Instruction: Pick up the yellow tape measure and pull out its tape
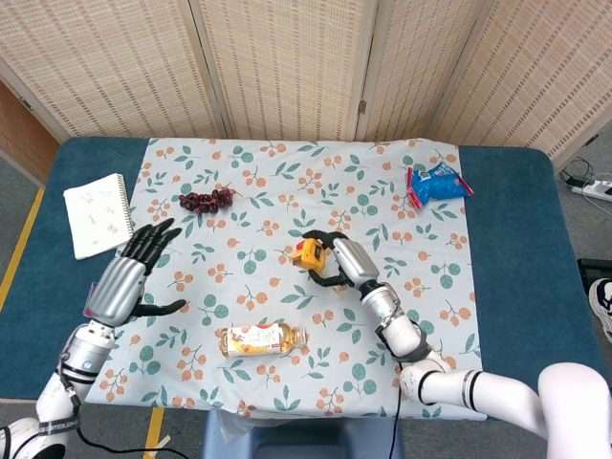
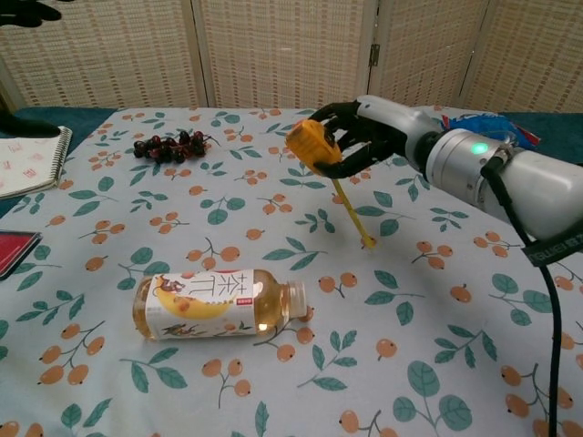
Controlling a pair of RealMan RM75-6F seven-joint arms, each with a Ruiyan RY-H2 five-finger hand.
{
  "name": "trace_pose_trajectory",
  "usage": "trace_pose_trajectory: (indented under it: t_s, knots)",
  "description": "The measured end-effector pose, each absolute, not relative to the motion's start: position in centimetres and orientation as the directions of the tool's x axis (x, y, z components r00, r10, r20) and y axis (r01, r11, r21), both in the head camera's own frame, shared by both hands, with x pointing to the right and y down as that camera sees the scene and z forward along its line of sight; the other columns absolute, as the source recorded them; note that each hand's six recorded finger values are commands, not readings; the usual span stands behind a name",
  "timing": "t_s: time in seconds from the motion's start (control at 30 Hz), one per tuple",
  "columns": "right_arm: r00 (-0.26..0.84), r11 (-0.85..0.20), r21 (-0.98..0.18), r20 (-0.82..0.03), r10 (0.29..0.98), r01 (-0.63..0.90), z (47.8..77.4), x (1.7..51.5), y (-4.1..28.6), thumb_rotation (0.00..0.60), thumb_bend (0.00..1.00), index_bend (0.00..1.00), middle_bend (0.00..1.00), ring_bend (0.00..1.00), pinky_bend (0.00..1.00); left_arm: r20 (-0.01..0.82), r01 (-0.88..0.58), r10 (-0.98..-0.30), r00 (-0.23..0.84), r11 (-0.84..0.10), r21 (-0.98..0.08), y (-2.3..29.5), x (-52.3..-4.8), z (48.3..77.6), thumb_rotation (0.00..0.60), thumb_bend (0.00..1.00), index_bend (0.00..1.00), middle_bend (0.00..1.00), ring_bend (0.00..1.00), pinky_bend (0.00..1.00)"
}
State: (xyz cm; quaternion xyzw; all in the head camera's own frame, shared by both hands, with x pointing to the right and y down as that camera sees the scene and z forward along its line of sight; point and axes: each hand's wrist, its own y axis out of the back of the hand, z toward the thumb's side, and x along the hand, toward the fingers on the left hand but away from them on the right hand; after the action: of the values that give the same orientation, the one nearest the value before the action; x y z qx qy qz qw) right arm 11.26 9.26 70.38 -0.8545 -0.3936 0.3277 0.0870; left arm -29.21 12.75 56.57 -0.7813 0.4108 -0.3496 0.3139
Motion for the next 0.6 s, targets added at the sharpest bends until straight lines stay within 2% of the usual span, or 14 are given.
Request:
trace_pose_trajectory:
  t_s: [0.1, 0.2, 0.4, 0.6]
  knots:
    - [0.489, -0.640, -0.313, -0.443, 0.752, 0.701, 69.5, 9.5, 9.8, 0.600, 0.43, 0.54, 0.51, 0.37, 0.13, 0.272, -0.464, -0.842, 0.465, -0.494, -0.735, 12.2, -26.2, 56.2, 0.600, 0.14, 0.10, 0.05, 0.08, 0.00]
    - [0.506, -0.622, -0.245, -0.401, 0.763, 0.744, 68.9, 7.9, 10.5, 0.600, 0.43, 0.54, 0.51, 0.37, 0.13, 0.261, -0.495, -0.828, 0.496, -0.517, -0.699, 12.0, -24.0, 55.9, 0.600, 0.19, 0.08, 0.05, 0.08, 0.00]
    - [0.523, -0.604, -0.195, -0.343, 0.780, 0.773, 68.7, 6.5, 11.1, 0.600, 0.43, 0.54, 0.51, 0.37, 0.13, 0.252, -0.507, -0.818, 0.517, -0.530, -0.680, 11.8, -21.7, 55.8, 0.600, 0.25, 0.10, 0.05, 0.09, 0.00]
    - [0.542, -0.611, -0.177, -0.322, 0.776, 0.771, 69.1, 5.5, 11.7, 0.600, 0.43, 0.54, 0.51, 0.36, 0.13, 0.245, -0.488, -0.822, 0.514, -0.515, -0.704, 11.5, -20.6, 55.9, 0.600, 0.29, 0.10, 0.05, 0.09, 0.00]
